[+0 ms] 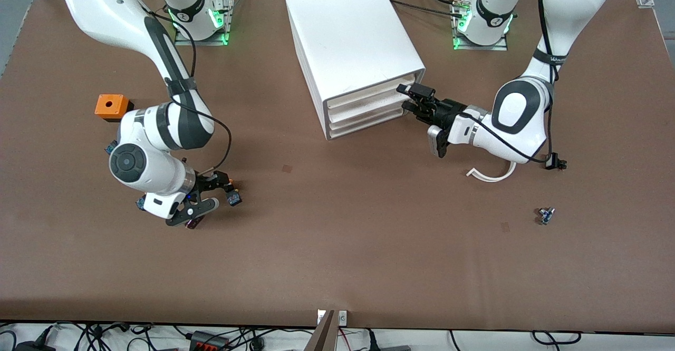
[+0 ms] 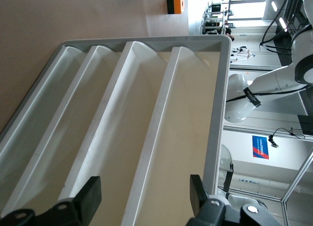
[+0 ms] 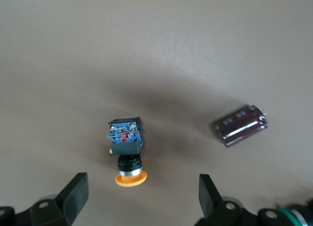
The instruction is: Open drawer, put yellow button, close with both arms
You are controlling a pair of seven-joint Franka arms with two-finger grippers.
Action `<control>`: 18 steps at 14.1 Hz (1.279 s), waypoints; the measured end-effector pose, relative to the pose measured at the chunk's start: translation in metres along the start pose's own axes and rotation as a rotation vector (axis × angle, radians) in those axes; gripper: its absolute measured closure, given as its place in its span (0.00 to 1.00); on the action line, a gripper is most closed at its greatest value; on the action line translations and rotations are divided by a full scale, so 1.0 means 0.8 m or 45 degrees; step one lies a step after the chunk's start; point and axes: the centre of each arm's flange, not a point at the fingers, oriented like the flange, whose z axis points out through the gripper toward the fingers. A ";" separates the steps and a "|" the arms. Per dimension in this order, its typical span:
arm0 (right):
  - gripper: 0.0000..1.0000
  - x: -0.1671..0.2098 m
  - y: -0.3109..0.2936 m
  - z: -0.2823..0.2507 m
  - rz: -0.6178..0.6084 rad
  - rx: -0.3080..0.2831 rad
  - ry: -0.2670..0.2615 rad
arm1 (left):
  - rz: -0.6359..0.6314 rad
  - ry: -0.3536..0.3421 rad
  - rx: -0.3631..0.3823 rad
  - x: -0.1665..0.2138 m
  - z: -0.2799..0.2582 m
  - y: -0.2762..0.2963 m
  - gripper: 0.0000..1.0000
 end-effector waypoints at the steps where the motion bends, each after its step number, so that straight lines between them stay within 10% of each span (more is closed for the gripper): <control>1: 0.00 0.002 -0.005 0.012 -0.008 0.001 -0.002 | 0.013 0.006 -0.015 -0.003 0.003 -0.003 0.26; 8: 0.00 0.008 -0.029 0.070 -0.047 0.003 -0.033 | 0.029 0.035 -0.109 -0.023 0.030 -0.023 0.37; 13: 0.01 0.011 -0.035 0.083 -0.060 -0.004 -0.012 | 0.046 0.026 -0.119 -0.026 0.039 -0.034 0.83; 18: 0.07 0.010 -0.044 0.100 -0.077 -0.002 -0.032 | 0.090 0.032 -0.133 -0.025 0.039 -0.036 0.85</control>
